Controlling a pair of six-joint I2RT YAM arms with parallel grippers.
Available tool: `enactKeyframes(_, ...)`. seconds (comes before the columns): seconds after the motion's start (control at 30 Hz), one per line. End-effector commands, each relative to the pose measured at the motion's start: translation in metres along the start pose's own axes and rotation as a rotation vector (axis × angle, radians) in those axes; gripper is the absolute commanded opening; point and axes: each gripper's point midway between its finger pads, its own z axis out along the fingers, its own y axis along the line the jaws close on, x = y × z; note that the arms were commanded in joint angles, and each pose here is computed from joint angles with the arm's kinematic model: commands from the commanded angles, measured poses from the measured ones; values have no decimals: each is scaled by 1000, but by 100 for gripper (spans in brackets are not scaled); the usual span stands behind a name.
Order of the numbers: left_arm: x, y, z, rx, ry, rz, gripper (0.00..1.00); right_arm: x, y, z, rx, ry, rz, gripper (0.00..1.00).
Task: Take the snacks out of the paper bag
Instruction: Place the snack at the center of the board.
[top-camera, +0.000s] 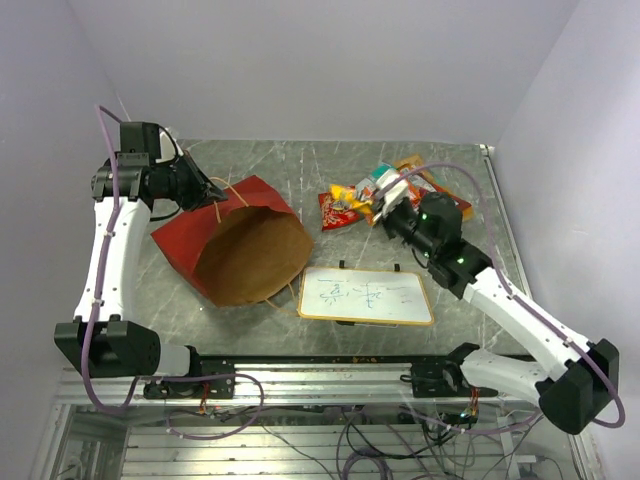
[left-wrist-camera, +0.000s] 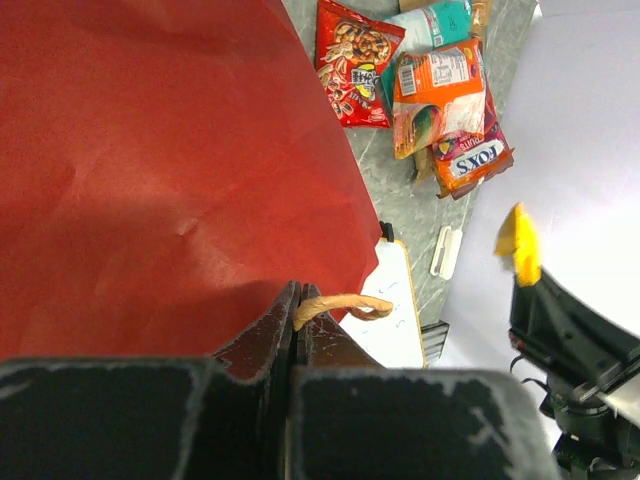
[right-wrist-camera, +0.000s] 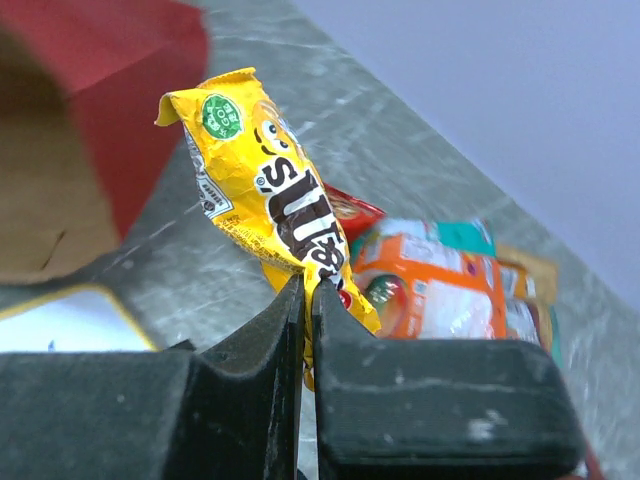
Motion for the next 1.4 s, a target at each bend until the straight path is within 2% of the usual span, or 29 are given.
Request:
enactKeyframes(0.0,-14,-7,-1,24,-43,5,7,4,-61,3,281,-16,423,0)
enactKeyframes(0.17,-16,-10,-2,27,-47,9,7,56,-111,22,478,155,847,0)
enactKeyframes(0.4,-19,-13,-5,33,-54,12,7,123,-149,21,561,177,1312,0)
enactKeyframes(0.5,-22,-18,-6,45,-56,9,7,140,-144,24,527,201,1418,0)
enactKeyframes(0.67,-25,-20,-6,50,-61,5,7,155,-133,32,462,217,1461,0)
enactKeyframes(0.93,-27,-24,-3,71,-57,-6,7,195,-149,34,451,249,1476,0)
enactKeyframes(1.13,-29,-29,-3,94,-60,-15,7,192,-157,28,424,287,1392,34)
enactKeyframes(1.23,-32,-36,-5,120,-67,-14,7,180,-165,20,437,282,1327,47)
enactKeyframes(1.37,-38,-46,-5,154,-76,-22,7,160,-178,13,434,273,1239,55)
